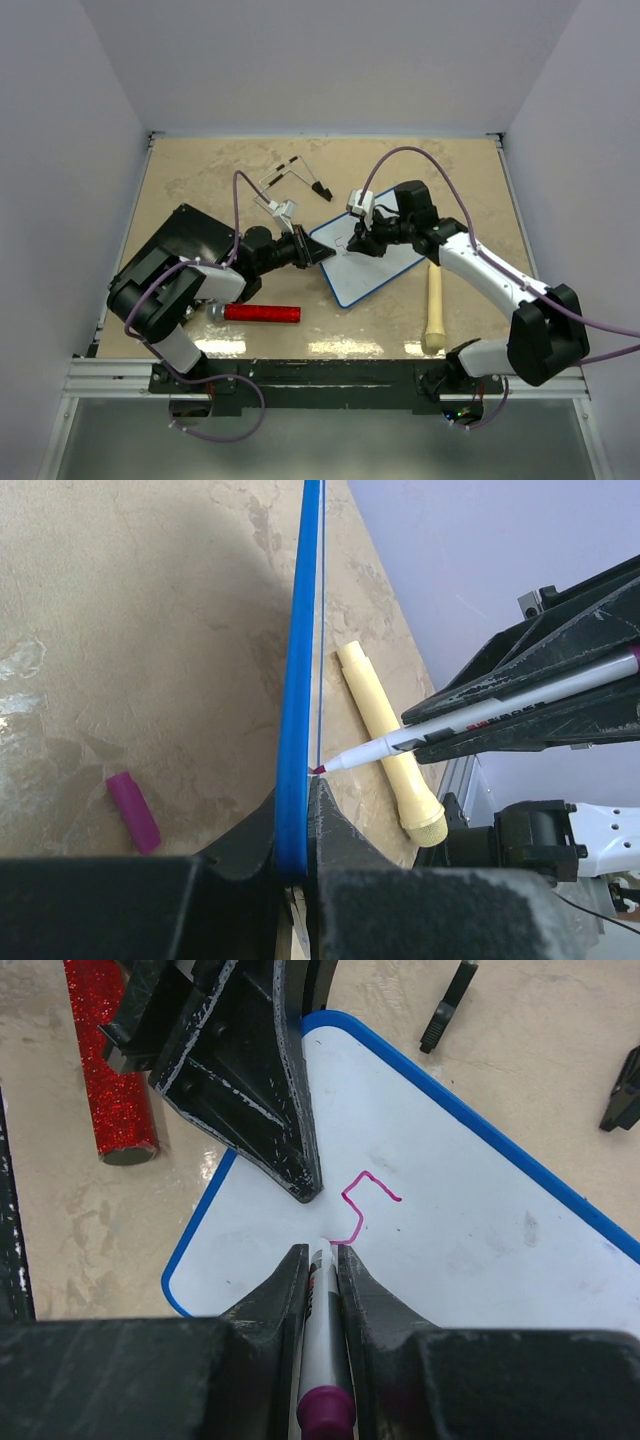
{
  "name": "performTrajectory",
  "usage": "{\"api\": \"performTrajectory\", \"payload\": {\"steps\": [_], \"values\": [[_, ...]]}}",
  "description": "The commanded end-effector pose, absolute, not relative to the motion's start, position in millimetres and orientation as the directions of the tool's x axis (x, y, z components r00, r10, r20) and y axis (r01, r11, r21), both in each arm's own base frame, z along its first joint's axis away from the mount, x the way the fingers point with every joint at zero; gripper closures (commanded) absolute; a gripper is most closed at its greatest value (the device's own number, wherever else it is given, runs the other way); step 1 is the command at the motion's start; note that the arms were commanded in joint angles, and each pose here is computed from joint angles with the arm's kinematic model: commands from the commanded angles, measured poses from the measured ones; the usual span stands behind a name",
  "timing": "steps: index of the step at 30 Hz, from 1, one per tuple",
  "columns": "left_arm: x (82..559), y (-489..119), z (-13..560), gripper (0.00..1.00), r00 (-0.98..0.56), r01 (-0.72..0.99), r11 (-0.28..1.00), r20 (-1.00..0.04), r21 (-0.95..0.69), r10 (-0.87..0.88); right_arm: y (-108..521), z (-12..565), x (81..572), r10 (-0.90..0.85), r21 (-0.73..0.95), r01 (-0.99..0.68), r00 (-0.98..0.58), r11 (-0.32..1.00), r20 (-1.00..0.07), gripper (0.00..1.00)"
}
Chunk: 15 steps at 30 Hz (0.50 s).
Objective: Write a sentence on the whiteboard
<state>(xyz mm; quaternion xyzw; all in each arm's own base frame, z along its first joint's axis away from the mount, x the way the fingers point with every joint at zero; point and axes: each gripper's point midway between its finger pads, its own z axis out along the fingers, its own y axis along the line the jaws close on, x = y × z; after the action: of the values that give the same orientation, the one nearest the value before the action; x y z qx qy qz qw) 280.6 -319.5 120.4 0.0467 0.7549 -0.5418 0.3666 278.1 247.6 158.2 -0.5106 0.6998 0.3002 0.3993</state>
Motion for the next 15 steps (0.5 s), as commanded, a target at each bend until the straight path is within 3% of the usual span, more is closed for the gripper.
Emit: {"api": "performTrajectory", "payload": {"steps": [1,15], "values": [[280.8,-328.0,159.2,1.0,-0.635,0.599,0.341,-0.689,-0.724,-0.348,255.5,169.9,285.6,-0.452,-0.001,-0.96,-0.131,0.279,-0.882,1.0],[279.4,-326.7,152.1,1.0,-0.642,0.591,0.346,-0.685,-0.728,-0.345,252.4,220.9,278.0,-0.351,-0.02,-0.97,-0.068,0.241,-0.934,1.0]]}}
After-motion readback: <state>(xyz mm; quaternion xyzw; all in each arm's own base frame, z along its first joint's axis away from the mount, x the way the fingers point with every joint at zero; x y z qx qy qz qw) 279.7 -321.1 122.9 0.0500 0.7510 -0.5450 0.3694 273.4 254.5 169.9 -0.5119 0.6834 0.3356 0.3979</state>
